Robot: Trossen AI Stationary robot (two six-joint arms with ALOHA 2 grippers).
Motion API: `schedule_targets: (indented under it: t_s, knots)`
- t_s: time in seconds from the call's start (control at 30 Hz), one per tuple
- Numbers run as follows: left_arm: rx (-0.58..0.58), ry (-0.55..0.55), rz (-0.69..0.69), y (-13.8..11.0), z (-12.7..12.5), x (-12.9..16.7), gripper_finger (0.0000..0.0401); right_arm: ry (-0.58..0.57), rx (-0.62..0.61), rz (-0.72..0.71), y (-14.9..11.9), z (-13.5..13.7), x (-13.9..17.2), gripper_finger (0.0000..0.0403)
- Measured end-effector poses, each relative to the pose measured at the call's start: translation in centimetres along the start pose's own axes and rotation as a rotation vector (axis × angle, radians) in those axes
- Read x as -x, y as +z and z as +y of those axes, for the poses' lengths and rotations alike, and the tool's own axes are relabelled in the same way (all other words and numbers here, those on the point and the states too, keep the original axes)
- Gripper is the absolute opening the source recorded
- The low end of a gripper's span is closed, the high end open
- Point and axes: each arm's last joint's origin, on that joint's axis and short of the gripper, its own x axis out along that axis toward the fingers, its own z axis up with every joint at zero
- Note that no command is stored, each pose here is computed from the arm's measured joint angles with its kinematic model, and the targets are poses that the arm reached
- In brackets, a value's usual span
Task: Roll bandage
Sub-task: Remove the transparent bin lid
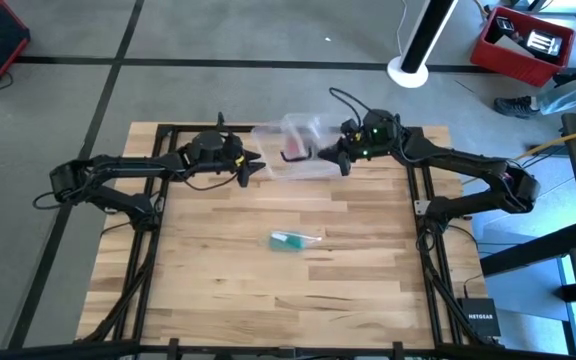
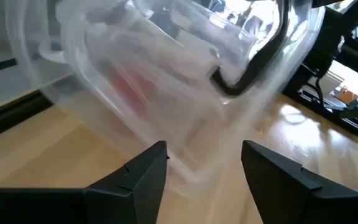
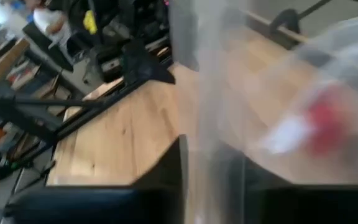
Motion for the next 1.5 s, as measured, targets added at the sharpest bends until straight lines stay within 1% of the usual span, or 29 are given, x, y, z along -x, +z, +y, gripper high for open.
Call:
schedule_targets:
  t_s: [0.07, 0.1, 0.27, 0.3, 0.4, 0.47, 0.53, 0.63, 0.8, 0.87, 0.97, 1.1, 1.2, 1.37, 1.5]
  knots:
    - [-0.015, -0.011, -0.010, 0.2, -0.3, 0.3, 0.0198, 0.011, 0.030, 0.002, -0.1, 0.6, 0.0, 0.0024]
    - [-0.028, -0.022, -0.026, 0.4, -0.6, 0.5, 0.0198, 0.011, 0.054, -0.006, -0.1, 1.0, 0.0, 0.0021]
    - [-0.052, -0.074, -0.089, 1.5, -2.2, 2.2, 0.0198, 0.007, 0.111, -0.055, -0.1, 3.5, 0.7, 0.0041]
    - [-0.057, -0.086, -0.104, 1.7, -2.5, 2.7, 0.0198, 0.015, 0.123, -0.065, -0.1, 4.0, 0.9, 0.0040]
    - [-0.090, -0.109, -0.134, 2.2, -3.5, 4.2, 0.0198, 0.041, 0.183, -0.103, -0.2, 5.9, 1.9, 0.0020]
    - [-0.118, -0.114, -0.133, 2.3, -4.1, 5.2, 0.0198, 0.055, 0.223, -0.118, -0.5, 7.3, 2.7, 0.0020]
    - [-0.138, -0.090, -0.125, 2.2, -4.6, 6.3, 0.0198, 0.048, 0.242, -0.105, -0.9, 8.9, 3.8, 0.0021]
    - [-0.164, -0.048, -0.100, 1.8, -5.0, 7.6, 0.0198, 0.005, 0.301, -0.040, -1.6, 11.5, 5.9, 0.0025]
    - [-0.182, -0.052, -0.017, 0.7, -6.0, 8.3, 0.0198, -0.083, 0.457, 0.134, -4.4, 15.4, 8.4, 0.0020]
    - [-0.190, -0.055, 0.005, 0.3, -6.5, 8.2, 0.0198, -0.151, 0.508, 0.205, -6.1, 16.4, 9.3, 0.0020]
    - [-0.214, -0.078, 0.023, -0.3, -7.5, 8.0, 0.0198, -0.210, 0.539, 0.294, -8.3, 17.4, 10.1, 0.0020]
    - [-0.221, -0.093, 0.007, -0.7, -8.6, 8.0, 0.0198, -0.306, 0.572, 0.384, -10.7, 18.0, 10.0, 0.0021]
    - [-0.211, -0.095, -0.003, -0.8, -9.1, 8.0, 0.0198, -0.382, 0.647, 0.447, -12.2, 18.2, 9.6, 0.0021]
    - [-0.199, -0.110, 0.002, -1.1, -9.7, 8.1, 0.0198, -0.410, 0.755, 0.564, -14.8, 19.2, 7.8, 0.0026]
    - [-0.196, -0.118, 0.005, -1.2, -9.9, 8.2, 0.0198, -0.427, 0.784, 0.677, -16.8, 19.6, 6.2, 0.0044]
